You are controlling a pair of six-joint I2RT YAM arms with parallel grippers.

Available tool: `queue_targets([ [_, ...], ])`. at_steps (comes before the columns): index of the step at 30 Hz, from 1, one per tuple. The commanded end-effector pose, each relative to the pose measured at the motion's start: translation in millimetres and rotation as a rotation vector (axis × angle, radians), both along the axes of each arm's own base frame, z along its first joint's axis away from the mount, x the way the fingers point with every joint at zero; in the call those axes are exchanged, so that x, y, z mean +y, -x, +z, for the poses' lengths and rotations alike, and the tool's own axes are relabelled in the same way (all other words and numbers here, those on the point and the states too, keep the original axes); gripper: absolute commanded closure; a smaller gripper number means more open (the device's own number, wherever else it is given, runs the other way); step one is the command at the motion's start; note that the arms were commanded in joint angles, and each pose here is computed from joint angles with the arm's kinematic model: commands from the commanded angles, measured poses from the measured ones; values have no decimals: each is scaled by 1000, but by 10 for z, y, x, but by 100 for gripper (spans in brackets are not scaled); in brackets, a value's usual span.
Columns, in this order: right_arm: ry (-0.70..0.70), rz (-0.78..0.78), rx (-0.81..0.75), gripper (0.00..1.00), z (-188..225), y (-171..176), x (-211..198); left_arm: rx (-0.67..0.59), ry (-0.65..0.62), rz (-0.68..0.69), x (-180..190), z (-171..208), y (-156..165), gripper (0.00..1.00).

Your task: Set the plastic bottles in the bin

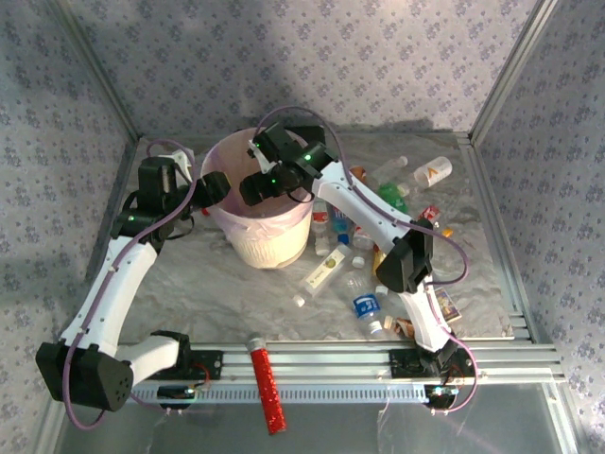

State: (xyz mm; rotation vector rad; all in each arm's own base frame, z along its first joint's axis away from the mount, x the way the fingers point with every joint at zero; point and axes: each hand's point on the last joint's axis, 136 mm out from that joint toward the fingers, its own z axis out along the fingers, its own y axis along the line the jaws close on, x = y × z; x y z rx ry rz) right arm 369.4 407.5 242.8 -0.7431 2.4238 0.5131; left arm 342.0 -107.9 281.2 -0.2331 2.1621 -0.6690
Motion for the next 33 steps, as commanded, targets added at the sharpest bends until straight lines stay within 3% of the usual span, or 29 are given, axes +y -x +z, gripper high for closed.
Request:
queue_targets([
  [1, 16, 13, -22, 15, 104, 44, -28, 16, -25, -12, -19, -60, 13, 34],
  [6, -36, 44, -69, 13, 433, 110, -24, 14, -28, -13, -19, -52, 13, 34],
  [8, -65, 51, -96, 5, 628, 155, -59, 14, -32, -13, -15, -55, 15, 34],
  [11, -93, 46, -148, 2, 955, 258, -166, 14, -36, -9, -6, -54, 13, 34],
  [16, -92, -21, -217, 1, 1355, 359, -557, 12, -40, -9, -3, -45, 5, 34],
  [20, -65, -132, -227, 1, 1445, 327, -1048, 11, -43, -10, 0, -43, 8, 34],
  [27, -19, -472, -87, 1, 1057, 344, -2368, 11, -55, -10, 12, -37, 19, 34],
  [33, 148, -766, 148, 3, 185, 753, -3480, 6, -61, -11, 18, -22, 27, 34],
])
